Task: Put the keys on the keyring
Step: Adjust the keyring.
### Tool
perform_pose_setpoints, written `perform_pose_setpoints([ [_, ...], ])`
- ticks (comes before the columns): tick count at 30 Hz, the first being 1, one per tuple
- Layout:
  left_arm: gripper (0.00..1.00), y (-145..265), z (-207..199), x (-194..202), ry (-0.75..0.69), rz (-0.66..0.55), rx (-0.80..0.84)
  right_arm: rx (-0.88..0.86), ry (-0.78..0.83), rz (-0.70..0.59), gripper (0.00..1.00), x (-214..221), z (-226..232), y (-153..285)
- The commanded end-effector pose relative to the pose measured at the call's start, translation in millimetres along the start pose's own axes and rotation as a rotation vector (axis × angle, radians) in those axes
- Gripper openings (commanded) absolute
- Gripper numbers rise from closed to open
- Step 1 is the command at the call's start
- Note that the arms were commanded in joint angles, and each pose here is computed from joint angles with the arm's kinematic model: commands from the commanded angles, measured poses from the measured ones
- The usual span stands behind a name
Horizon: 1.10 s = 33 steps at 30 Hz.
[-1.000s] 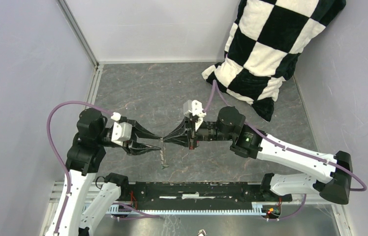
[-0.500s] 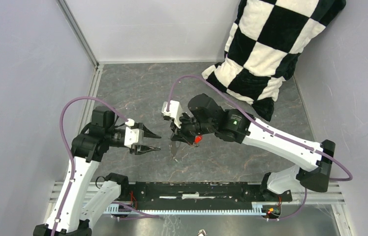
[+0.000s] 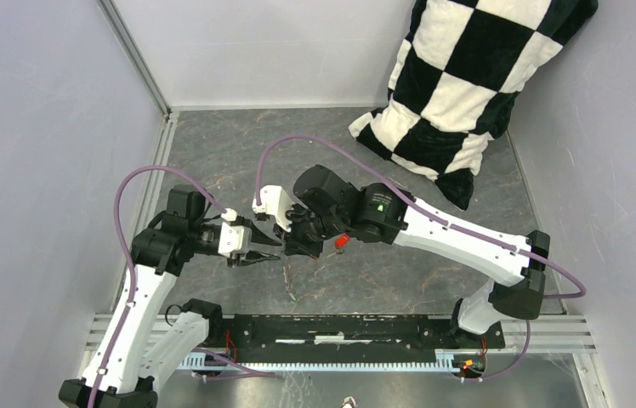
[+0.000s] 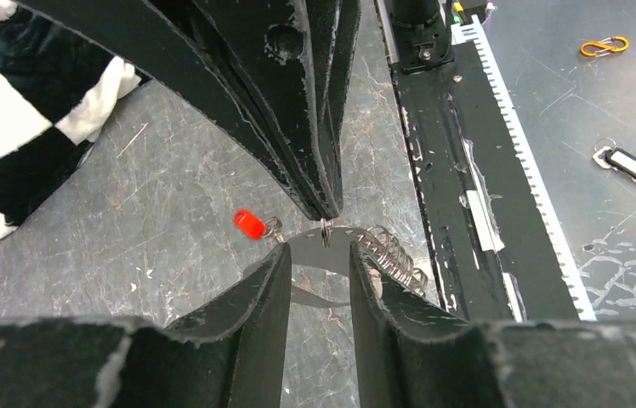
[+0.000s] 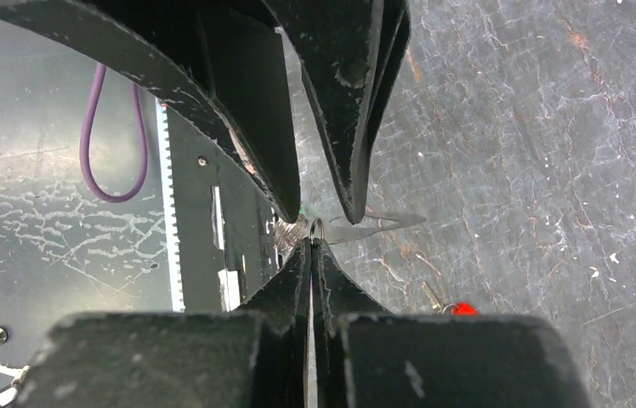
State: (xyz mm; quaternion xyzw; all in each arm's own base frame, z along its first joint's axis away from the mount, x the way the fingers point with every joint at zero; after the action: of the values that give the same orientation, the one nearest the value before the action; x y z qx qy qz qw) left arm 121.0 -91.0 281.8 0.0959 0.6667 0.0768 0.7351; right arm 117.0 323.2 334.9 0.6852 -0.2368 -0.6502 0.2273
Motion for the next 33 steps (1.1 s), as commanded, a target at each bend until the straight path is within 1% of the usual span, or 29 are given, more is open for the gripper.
perform_pose_setpoints([
  [1, 0.36, -2, 2, -3, -0.084, -0.022, 0.018, -0.001, 0.026, -0.046, 0.01, -18, 0, 7],
  [9, 0.22, -5, -1, -4, -0.078, -0.030, 0.045, -0.012, 0.032, -0.037, 0.01, -26, 1, 1],
  [11, 0.15, -7, -1, -3, -0.085, -0.029, 0.056, -0.014, 0.035, -0.039, 0.01, -29, 1, 1],
  [13, 0.04, -8, -1, -2, -0.091, -0.024, 0.061, -0.016, 0.037, -0.041, 0.01, -31, 1, 1],
  [14, 0.02, -8, -1, -2, -0.092, -0.022, 0.062, -0.015, 0.037, -0.047, 0.01, -32, 1, 1],
  [17, 0.02, -8, -1, -5, -0.097, -0.032, 0.068, 0.017, 0.046, -0.085, 0.20, -31, 2, 10],
  [18, 0.02, -8, -1, -7, -0.099, -0.040, 0.073, 0.045, 0.053, -0.113, 0.27, -28, 1, 13],
  [20, 0.02, -9, -1, -13, -0.110, -0.071, 0.092, 0.096, 0.067, -0.206, 0.35, -18, 3, 23],
  [21, 0.02, -9, -2, -16, -0.128, -0.091, 0.103, 0.119, 0.074, -0.280, 0.39, -10, 6, 29],
  [24, 0.02, -8, -8, -28, -0.228, -0.163, 0.136, 0.168, 0.122, -0.496, 0.47, 13, 16, 49],
  [25, 0.02, -8, -9, -31, -0.262, -0.179, 0.141, 0.185, 0.131, -0.542, 0.49, 23, 18, 49],
  [27, 0.02, -5, -11, -41, -0.343, -0.200, 0.138, 0.208, 0.164, -0.632, 0.49, 35, 24, 56],
  [29, 0.02, -3, -12, -49, -0.420, -0.216, 0.132, 0.226, 0.181, -0.697, 0.49, 45, 27, 57],
  [33, 0.02, 0, -16, -63, -0.532, -0.262, 0.140, 0.238, 0.213, -0.833, 0.47, 44, 30, 60],
])
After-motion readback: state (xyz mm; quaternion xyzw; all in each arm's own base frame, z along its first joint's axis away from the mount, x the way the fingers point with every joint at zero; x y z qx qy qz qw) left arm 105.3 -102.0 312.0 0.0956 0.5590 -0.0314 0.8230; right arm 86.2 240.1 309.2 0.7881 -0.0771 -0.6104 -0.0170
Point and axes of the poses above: each gripper's point midway between its finger pads, its own y axis back along the fingers, its own z axis along the line the jaws close on, x = y × z, the point moved 10 cm from there along y, back along the fingers, and after that the axes turned 9 degrees about y, right-handed, at the moved point
